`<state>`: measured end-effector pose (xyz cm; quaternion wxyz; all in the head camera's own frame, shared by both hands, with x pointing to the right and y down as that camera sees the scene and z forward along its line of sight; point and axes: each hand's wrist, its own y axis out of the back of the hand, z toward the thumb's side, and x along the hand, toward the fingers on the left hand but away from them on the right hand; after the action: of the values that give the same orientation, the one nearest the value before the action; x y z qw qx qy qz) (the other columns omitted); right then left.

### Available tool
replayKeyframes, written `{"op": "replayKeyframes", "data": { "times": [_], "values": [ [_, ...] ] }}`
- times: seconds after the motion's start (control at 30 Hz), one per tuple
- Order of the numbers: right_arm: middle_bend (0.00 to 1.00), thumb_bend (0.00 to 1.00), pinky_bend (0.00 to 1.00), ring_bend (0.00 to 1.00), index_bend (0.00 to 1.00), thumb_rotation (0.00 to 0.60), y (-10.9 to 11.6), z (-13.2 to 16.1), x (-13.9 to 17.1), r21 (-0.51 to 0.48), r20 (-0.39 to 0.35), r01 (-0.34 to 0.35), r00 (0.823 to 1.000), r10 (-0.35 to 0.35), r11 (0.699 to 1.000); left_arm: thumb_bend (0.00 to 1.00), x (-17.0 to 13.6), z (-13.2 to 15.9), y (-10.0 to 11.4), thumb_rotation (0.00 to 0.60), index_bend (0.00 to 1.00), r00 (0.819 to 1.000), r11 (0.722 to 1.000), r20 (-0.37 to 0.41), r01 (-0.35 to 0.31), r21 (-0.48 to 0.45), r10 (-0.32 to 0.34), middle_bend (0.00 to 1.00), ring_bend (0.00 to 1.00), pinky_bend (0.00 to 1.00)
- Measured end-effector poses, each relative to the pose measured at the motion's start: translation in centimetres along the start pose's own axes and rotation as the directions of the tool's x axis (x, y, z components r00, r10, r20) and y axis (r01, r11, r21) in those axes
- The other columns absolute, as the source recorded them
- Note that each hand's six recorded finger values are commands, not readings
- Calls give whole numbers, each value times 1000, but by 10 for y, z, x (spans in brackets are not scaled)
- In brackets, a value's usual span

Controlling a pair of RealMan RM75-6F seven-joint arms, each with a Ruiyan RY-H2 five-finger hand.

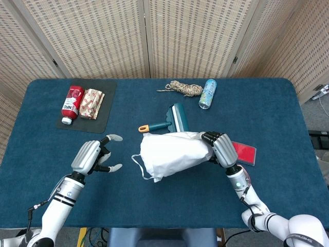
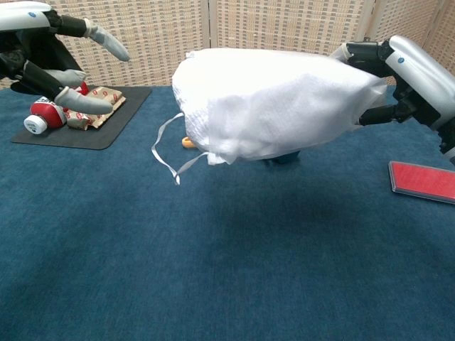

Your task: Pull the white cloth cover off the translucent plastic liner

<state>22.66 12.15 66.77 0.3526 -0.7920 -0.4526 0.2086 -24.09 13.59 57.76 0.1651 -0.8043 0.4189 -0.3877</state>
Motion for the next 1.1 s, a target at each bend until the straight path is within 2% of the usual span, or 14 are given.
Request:
{"op": "replayKeyframes", "data": {
  "times": [0.3, 0.7, 1.1],
  "values": [
    [620, 740, 660, 546, 587, 600, -4, 4, -5, -14, -11, 17, 1000, -17, 1000, 15, 11, 23, -8, 600, 264, 999, 997, 39, 39, -68, -37, 1000, 870, 980],
    [620, 741, 660, 546, 588, 600, -8, 7, -12, -23, -19, 31, 999, -32, 999, 14, 19, 31, -17, 600, 327, 996, 995, 37, 87, -54, -85, 1000, 872, 982],
    [620, 740, 660, 546, 587, 600, -13, 11, -16, -37, -26, 30, 999, -31, 999, 8, 25, 48, -28, 600, 333, 989, 989, 72, 133, -62, -129, 1000, 873, 983]
  ]
}}
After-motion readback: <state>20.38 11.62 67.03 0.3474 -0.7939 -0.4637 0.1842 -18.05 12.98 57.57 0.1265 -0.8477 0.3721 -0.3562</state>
